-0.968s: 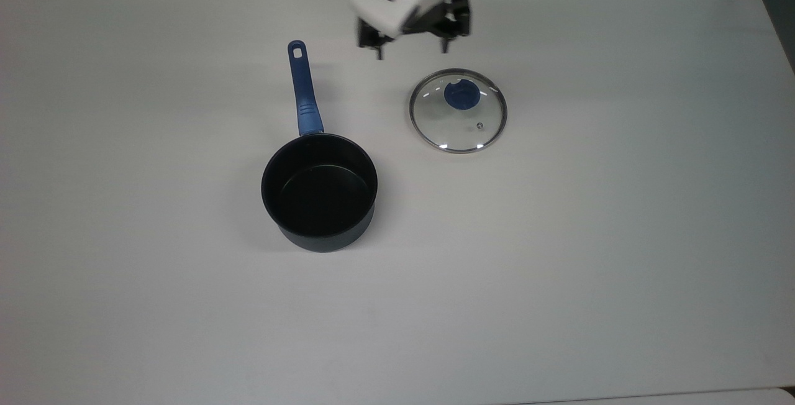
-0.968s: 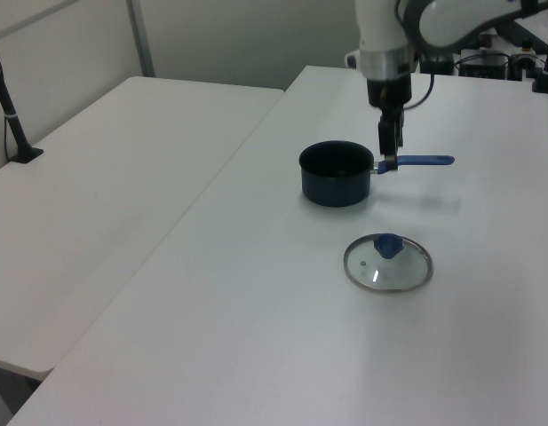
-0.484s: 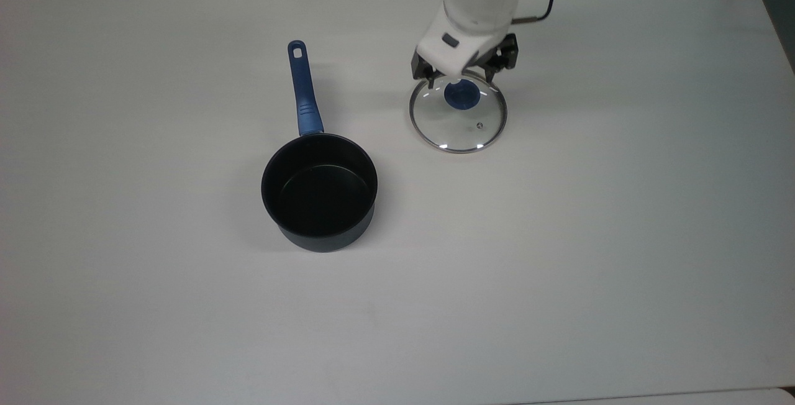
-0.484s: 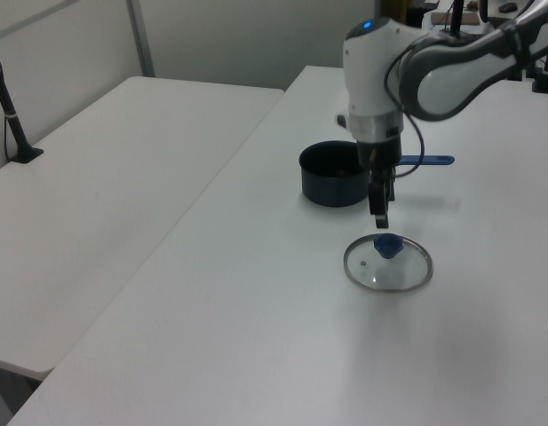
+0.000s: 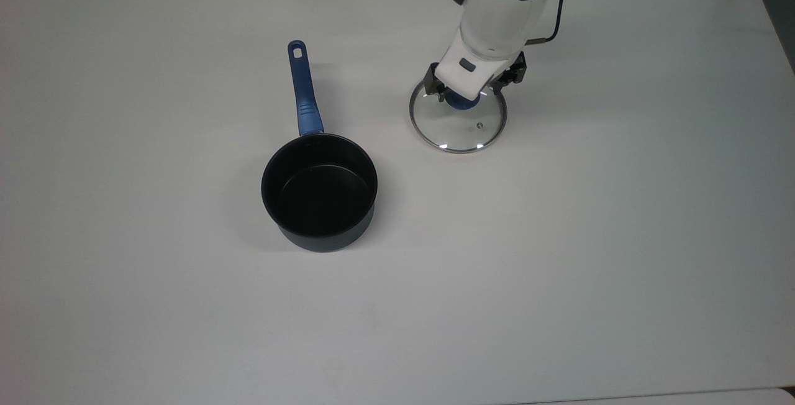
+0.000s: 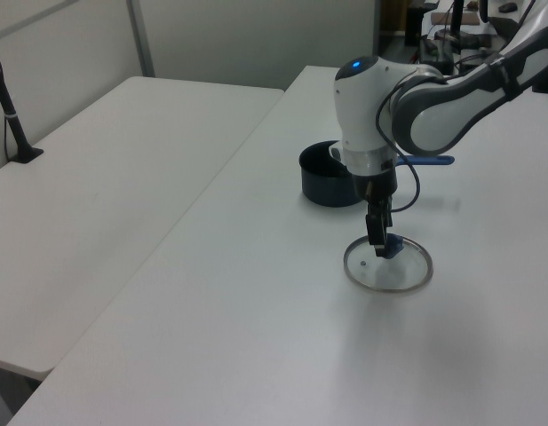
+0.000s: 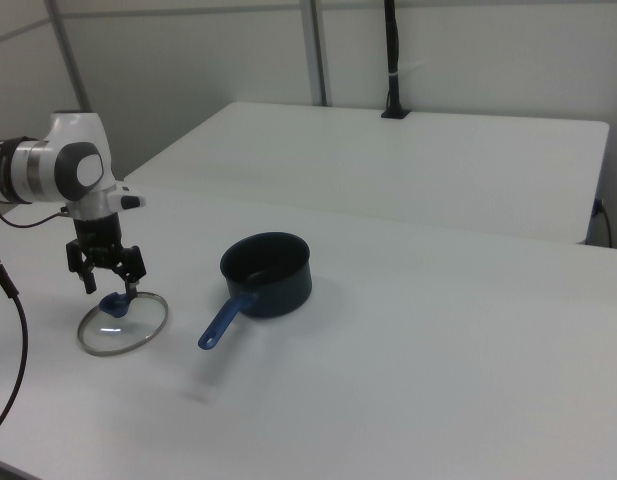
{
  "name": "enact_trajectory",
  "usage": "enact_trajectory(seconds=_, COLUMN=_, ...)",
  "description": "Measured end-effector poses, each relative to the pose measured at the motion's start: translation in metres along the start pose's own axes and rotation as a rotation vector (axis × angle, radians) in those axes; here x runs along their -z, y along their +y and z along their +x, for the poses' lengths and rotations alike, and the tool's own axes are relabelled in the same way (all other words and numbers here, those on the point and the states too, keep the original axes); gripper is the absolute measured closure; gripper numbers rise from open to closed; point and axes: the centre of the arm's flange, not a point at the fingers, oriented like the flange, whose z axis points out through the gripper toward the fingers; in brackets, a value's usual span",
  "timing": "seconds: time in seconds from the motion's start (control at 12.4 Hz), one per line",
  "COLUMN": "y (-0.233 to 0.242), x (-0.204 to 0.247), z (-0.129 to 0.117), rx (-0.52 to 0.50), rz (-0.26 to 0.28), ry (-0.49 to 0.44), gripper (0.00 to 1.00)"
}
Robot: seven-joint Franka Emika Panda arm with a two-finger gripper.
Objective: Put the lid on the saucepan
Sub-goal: 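Lower the gripper and close it on the blue lid knob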
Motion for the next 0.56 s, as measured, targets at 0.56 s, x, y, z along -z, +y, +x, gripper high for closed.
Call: enact_trajectory(seconds=0.56, y=-0.002, x=-0.020, z=0.006, rx=0.022, rz=-0.046, ry=-0.006, gripper=0.23)
